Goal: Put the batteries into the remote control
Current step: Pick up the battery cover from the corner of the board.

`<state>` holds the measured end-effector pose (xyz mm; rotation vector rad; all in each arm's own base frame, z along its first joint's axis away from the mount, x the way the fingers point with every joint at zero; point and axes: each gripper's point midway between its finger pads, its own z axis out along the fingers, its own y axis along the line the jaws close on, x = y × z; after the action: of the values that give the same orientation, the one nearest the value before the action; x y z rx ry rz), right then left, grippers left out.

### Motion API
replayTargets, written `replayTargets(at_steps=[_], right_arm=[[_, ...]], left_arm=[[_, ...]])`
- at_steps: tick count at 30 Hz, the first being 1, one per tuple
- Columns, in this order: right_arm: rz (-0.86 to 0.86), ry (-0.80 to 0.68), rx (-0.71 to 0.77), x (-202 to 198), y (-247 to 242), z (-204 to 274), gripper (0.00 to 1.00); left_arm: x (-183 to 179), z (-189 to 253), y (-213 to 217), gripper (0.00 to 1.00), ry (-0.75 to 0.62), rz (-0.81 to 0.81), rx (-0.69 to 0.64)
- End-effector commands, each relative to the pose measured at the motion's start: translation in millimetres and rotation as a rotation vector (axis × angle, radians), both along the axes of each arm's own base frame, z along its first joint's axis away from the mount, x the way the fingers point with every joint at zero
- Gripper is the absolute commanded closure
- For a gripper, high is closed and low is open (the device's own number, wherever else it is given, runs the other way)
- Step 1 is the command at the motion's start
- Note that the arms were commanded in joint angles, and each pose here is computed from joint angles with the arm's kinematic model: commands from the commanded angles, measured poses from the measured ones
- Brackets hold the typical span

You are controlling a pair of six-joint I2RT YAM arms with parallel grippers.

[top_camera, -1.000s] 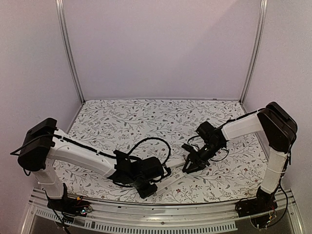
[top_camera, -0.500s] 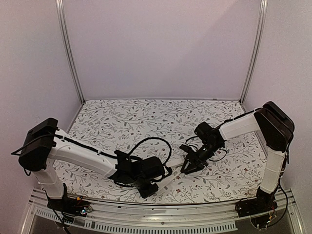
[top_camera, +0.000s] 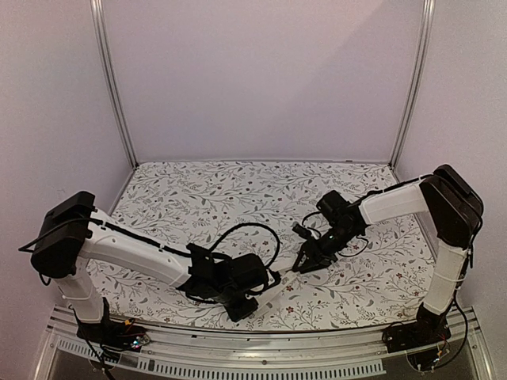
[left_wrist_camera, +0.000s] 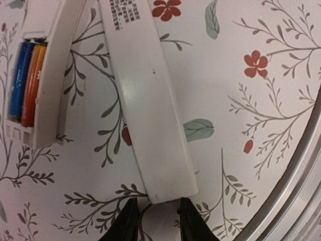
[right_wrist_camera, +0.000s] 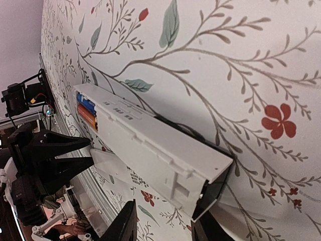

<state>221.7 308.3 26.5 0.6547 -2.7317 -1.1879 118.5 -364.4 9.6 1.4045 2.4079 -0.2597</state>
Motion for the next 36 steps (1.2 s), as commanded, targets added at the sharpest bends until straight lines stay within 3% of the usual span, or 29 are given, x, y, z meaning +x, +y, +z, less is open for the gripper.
replayTargets(at_steps=[1,14,26,36], right_arm=[[-0.019,-0.024,-0.007,10,3,-7,0.64],[0.055,0.133,0.072,-16,15,-23,0.73],[0.039,0.185,0.231,-23,20,13,0.97],[0.039,0.217,0.327,-26,25,33,0.96]], left_arm=[[-7,-24,10,0.71,0.051,-0.018,0.063],[-6,-27,10,0.72,0.051,-0.025,0.060],[-6,-28,11,0.73,0.046,-0.029,0.060],[-5,-29,11,0.73,0.041,-0.034,0.063]])
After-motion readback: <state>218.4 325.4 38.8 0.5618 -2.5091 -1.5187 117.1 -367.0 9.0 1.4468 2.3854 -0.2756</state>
